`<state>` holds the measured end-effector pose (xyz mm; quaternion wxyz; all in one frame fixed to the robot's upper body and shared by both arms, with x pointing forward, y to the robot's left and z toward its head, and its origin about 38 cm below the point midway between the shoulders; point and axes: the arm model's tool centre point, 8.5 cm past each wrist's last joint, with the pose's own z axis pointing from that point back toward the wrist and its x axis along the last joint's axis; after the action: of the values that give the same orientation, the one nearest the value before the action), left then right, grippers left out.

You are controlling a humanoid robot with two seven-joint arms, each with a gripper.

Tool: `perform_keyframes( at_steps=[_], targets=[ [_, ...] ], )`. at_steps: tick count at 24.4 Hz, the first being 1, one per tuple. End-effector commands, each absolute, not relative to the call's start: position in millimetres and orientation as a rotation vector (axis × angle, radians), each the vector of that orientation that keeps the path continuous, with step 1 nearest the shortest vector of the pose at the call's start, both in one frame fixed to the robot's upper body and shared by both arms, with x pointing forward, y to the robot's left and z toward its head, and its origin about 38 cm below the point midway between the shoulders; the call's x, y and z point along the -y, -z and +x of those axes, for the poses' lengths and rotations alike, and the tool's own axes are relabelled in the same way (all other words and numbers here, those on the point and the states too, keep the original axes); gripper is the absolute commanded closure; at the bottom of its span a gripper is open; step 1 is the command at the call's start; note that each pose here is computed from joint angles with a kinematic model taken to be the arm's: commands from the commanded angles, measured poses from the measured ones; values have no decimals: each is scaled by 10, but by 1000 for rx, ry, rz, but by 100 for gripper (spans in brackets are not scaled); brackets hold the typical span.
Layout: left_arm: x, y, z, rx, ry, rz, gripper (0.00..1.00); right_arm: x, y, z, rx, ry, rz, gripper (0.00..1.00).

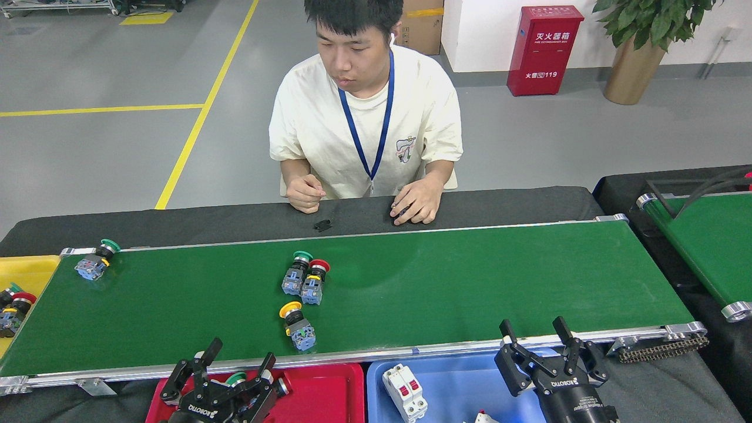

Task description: Pick switch part from conveyor to tray

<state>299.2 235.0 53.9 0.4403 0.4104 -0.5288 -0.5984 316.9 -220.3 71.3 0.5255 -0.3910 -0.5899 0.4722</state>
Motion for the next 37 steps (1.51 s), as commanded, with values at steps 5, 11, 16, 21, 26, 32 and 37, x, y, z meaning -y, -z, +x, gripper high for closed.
perform_keyframes(
  at_steps=[5,11,16,21,26,32,37],
  targets=[
    [-2345,-561,3185,1307,1472,1040,0,2164,-652,3039,1410,-1124,-912,1],
    [-2381,-461,3406,1243,1477,1055,0,2184,-624,2990,1410,-1120,-922,1],
    [-2421,-413,3493,1227,1475,1048,1,2197,-645,3005,1418,-1117,-932,1],
    [-2434,-342,3514,1206,1473,1034,1,2199,-659,3020,1422,-1117,-936,1],
    [-2481,-286,3579,1150,1456,1064,68,2235,-664,3024,1420,-1132,-944,1],
    [-2486,-335,3597,1197,1410,1114,97,2276,-665,3024,1412,-1145,-954,1],
    [-2408,-423,3454,1288,1493,1094,98,2394,-651,3003,1384,-1131,-976,1]
  ],
)
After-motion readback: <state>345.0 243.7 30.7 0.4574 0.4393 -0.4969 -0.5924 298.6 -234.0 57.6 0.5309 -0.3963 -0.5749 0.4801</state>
